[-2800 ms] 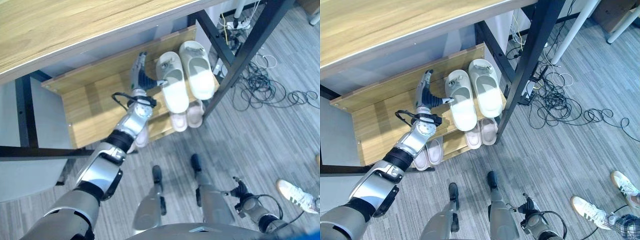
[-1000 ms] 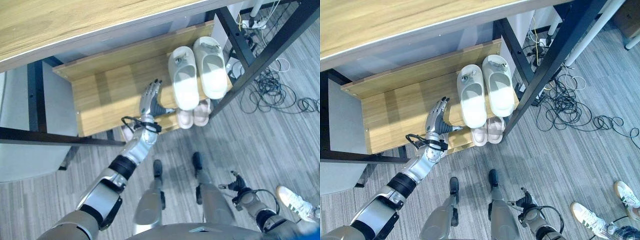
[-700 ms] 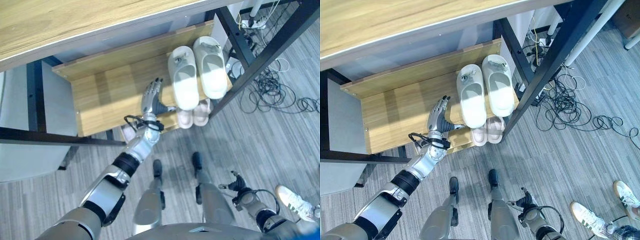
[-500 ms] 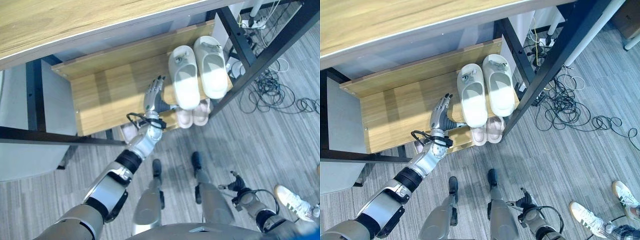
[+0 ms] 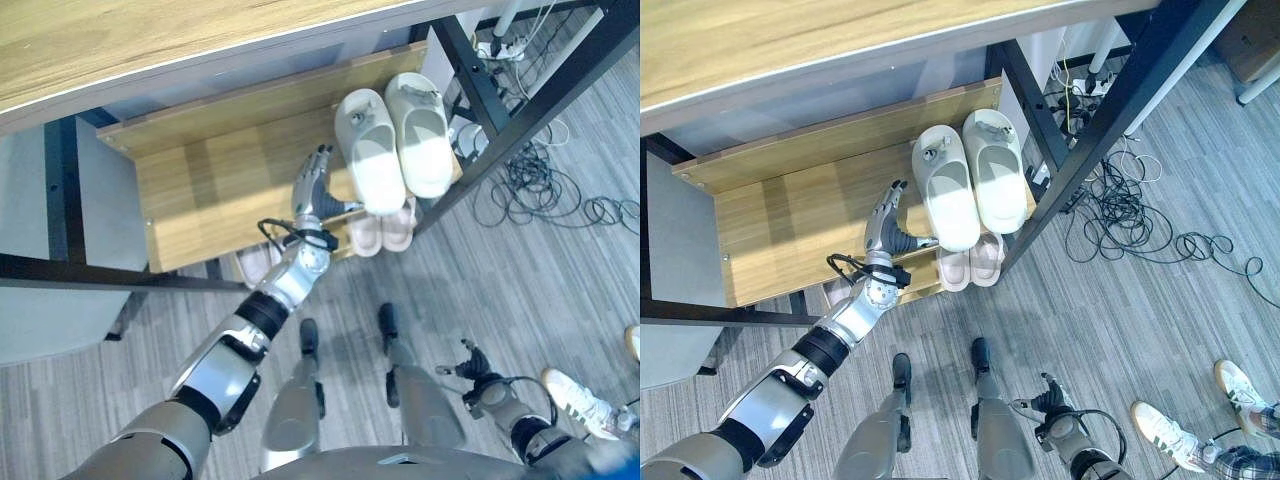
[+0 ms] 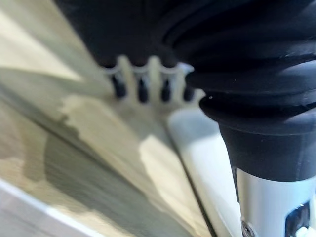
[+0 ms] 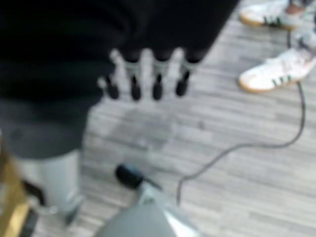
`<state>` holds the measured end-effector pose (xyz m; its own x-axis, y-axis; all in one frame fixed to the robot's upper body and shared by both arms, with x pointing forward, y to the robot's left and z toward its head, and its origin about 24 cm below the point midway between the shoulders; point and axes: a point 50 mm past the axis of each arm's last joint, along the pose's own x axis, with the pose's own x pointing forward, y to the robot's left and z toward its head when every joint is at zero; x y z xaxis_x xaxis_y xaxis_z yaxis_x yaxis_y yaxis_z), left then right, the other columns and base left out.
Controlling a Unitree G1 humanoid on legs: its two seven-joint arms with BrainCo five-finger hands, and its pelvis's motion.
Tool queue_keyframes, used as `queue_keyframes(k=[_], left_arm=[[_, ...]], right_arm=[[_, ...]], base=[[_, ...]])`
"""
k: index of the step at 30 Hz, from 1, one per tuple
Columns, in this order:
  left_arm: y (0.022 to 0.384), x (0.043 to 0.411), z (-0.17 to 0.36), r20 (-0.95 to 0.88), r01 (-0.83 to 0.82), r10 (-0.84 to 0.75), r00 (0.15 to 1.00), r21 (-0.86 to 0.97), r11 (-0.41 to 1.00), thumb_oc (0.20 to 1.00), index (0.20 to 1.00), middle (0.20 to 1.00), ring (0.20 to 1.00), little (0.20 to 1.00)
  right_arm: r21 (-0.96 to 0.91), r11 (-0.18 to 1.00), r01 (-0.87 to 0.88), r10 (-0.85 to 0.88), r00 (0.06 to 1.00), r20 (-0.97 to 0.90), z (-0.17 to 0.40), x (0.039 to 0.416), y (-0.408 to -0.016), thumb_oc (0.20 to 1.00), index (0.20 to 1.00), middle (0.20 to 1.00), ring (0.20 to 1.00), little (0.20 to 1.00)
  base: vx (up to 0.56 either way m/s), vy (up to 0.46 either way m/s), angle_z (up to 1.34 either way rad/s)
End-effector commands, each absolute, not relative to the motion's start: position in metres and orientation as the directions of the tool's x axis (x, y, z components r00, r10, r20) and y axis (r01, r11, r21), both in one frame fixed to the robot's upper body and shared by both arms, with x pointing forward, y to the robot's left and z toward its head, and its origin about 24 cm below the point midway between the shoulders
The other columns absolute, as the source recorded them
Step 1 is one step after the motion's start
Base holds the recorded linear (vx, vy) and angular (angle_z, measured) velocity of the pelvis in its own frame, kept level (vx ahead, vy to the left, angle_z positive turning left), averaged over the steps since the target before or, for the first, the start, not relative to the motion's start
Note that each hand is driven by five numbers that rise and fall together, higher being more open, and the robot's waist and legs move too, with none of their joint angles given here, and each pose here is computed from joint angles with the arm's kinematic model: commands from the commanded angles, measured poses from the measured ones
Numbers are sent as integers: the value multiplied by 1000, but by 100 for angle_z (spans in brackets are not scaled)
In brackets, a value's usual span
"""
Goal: Arrange the slippers neatly on the shoe rack.
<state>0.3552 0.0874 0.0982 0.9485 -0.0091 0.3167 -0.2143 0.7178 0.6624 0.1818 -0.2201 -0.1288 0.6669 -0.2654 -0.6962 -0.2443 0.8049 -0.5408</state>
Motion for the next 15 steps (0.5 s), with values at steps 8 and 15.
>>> queue_keyframes(k=[8, 15], left_arm=[[53, 362, 121, 380, -206, -95, 920, 675, 709, 1000, 1000, 1000, 1000, 1000], [62, 364, 117, 375, -226, -78, 924, 698, 680, 1000, 1000, 1000, 1000, 1000]], right_arm=[[-560, 787, -258, -252, 694, -674, -124, 191, -219, 1000, 1000, 1000, 1000, 1000], [-560, 788, -257, -263, 682, -682, -127, 185, -222, 1000, 1000, 1000, 1000, 1000]], base=[[0, 0, 0], [0, 0, 0]])
